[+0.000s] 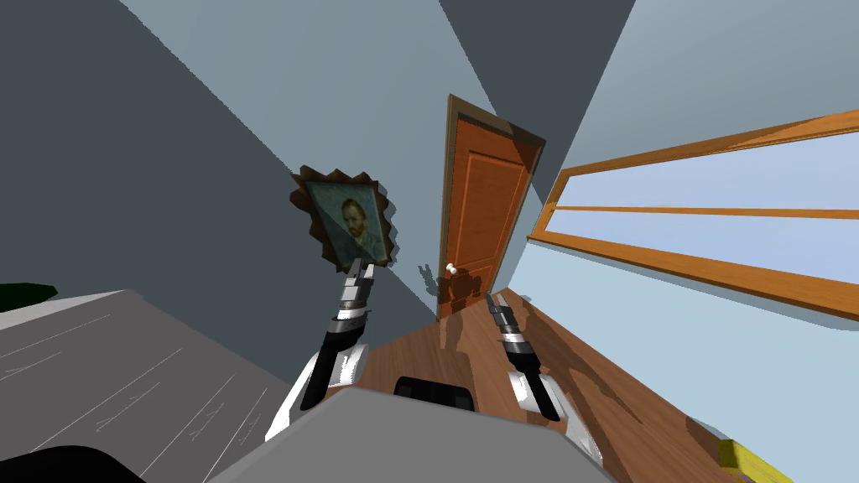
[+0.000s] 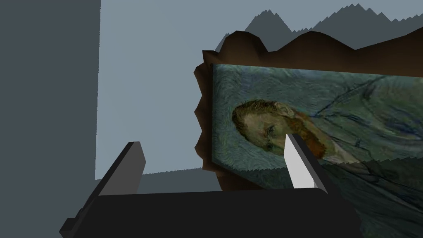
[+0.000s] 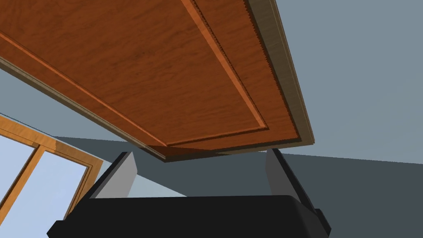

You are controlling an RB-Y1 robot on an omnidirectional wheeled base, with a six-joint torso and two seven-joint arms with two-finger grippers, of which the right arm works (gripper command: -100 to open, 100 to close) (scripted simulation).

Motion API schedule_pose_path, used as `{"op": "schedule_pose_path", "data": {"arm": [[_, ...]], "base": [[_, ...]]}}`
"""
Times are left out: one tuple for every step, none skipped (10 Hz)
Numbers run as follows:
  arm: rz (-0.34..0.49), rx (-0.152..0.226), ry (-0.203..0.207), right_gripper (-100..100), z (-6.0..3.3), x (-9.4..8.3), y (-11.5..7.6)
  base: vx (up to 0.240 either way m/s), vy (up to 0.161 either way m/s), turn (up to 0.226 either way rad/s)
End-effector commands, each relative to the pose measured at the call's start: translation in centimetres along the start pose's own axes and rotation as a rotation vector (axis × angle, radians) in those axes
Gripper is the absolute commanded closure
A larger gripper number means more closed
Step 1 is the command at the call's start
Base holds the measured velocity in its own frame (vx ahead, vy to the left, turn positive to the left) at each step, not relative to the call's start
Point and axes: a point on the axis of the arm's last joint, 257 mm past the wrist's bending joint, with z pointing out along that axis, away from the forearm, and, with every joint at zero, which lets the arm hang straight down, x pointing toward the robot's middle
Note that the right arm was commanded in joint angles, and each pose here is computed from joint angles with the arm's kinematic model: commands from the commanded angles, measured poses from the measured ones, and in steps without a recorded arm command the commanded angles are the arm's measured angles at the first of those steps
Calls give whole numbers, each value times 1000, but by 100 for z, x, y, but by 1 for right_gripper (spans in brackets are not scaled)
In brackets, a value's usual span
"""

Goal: Pull the door open

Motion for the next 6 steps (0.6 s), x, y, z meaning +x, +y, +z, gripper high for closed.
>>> {"op": "schedule_pose_path", "data": {"arm": [[-19, 11, 18, -100, -43, 81, -62], [-48, 18, 37, -100, -64, 166, -120], [-48, 18, 37, -100, -64, 166, -120], [-75, 25, 56, -100, -86, 250, -175], [-75, 25, 56, -100, -86, 250, -175], [-103, 31, 75, -100, -110, 333, -229]], "base": [[65, -32, 58], [47, -31, 69], [38, -25, 58], [53, -25, 95], [37, -22, 48], [41, -22, 87]]}}
